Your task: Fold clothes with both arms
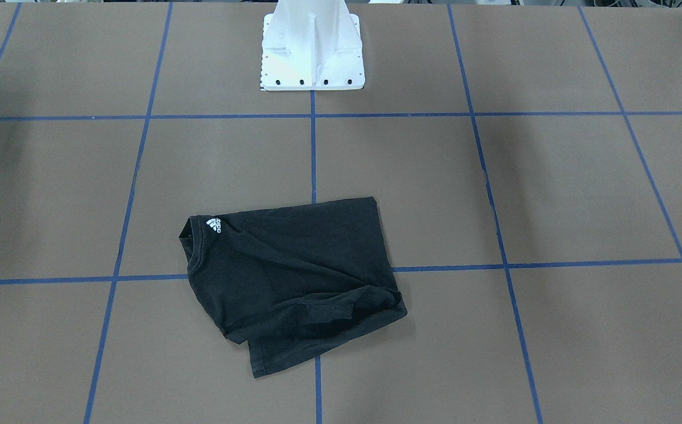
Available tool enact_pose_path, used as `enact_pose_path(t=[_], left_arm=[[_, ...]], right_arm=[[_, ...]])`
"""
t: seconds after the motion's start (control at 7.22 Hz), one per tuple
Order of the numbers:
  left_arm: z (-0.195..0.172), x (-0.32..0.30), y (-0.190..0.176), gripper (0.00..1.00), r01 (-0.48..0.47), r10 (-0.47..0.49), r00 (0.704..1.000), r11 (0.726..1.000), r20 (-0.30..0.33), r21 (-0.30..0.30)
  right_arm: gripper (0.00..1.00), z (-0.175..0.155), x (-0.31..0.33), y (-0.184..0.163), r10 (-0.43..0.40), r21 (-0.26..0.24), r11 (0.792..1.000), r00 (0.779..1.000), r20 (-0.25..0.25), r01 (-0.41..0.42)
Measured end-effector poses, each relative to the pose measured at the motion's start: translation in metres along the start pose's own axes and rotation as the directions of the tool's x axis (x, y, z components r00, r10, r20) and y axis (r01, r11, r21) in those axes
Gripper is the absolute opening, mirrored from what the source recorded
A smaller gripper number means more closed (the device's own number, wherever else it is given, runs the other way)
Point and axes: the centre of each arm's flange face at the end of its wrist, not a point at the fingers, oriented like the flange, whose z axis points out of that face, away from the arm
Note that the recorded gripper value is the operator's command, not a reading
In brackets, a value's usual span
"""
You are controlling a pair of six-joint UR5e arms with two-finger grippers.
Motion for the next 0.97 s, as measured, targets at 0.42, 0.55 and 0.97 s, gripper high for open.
enact_pose_path(t=[0.42,0.55,0.97], left_arm=[[-0.005,-0.009,0.006,1.0,0.085,-0.084,0.996,0.99,0.014,-0.112],[-0.007,-0.008,0.018,1.0,0.102,-0.101,0.995,0.987,0.017,-0.126],[-0.011,-0.005,0.033,1.0,0.115,-0.115,0.993,0.984,0.013,-0.136]], right_arm=[[1.0,-0.001,0.006,0.007,-0.015,-0.061,0.998,0.999,0.034,0.017],[1.0,-0.001,0.006,0.008,-0.012,-0.069,0.998,0.999,0.053,0.016],[1.0,-0.004,0.004,0.012,-0.018,-0.065,0.998,0.998,0.057,0.022]])
